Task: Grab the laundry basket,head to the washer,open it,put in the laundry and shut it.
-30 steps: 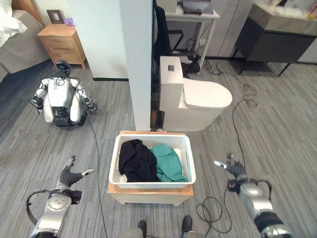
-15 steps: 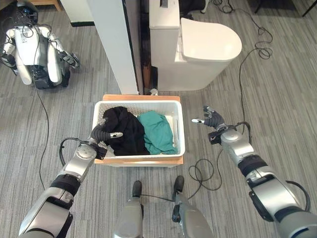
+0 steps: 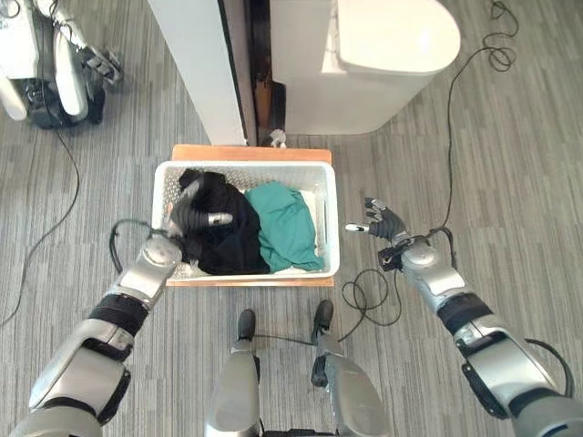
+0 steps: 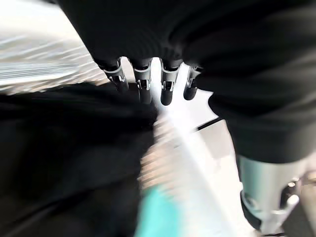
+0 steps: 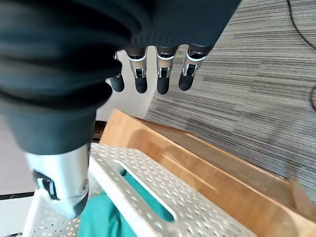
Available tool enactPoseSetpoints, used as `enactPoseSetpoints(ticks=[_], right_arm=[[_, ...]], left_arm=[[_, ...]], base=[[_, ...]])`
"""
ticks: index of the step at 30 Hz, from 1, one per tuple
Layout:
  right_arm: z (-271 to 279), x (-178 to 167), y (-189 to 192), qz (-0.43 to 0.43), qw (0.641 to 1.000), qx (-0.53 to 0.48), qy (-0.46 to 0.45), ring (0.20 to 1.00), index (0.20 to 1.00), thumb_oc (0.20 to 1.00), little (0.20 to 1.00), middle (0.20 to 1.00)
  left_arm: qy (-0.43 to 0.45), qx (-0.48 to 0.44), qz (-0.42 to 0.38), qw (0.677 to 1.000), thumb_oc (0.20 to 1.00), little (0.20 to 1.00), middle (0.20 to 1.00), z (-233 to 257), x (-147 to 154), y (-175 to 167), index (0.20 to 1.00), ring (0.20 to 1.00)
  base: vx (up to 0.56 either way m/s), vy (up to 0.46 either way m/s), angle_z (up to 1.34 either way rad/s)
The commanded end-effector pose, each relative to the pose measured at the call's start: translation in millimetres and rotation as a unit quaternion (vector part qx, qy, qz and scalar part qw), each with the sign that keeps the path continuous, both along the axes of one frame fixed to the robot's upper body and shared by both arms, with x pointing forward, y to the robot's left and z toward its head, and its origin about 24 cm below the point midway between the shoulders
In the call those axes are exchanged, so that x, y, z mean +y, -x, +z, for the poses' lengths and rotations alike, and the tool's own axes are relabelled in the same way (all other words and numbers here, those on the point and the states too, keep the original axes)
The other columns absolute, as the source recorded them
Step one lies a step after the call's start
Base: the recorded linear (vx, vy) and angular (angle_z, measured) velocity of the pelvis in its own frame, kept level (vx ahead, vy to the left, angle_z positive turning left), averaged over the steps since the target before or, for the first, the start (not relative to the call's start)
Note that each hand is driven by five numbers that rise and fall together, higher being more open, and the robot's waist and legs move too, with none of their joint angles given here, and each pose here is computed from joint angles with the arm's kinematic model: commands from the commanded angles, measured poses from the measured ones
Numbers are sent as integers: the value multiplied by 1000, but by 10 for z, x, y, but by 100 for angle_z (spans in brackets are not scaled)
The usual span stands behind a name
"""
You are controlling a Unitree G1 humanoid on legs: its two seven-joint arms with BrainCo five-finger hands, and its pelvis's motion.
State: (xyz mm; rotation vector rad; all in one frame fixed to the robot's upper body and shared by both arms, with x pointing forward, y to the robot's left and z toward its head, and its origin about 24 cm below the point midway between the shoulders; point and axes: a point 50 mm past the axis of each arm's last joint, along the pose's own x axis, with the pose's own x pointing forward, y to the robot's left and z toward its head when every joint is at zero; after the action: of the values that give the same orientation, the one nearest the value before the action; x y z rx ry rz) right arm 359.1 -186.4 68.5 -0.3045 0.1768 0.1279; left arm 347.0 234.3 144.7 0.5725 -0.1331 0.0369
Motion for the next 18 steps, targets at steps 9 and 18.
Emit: enactPoseSetpoints(ticks=[9,18], right_arm=[[45,-77,105,8,999,-32,-28,1000,1000,1000,1000,1000],[53,-57,139,23,998,-36,-54,1000,1000,1000,1000,1000]], left_arm=[[-13,-45,179,983,1000,1000,1000,133,623,-28,1000,1000],[4,-6,288,958,1000,1000,1000,412,1078,-205,1000,1000]], base=[[-1,-10,1],[-2,-19,1]])
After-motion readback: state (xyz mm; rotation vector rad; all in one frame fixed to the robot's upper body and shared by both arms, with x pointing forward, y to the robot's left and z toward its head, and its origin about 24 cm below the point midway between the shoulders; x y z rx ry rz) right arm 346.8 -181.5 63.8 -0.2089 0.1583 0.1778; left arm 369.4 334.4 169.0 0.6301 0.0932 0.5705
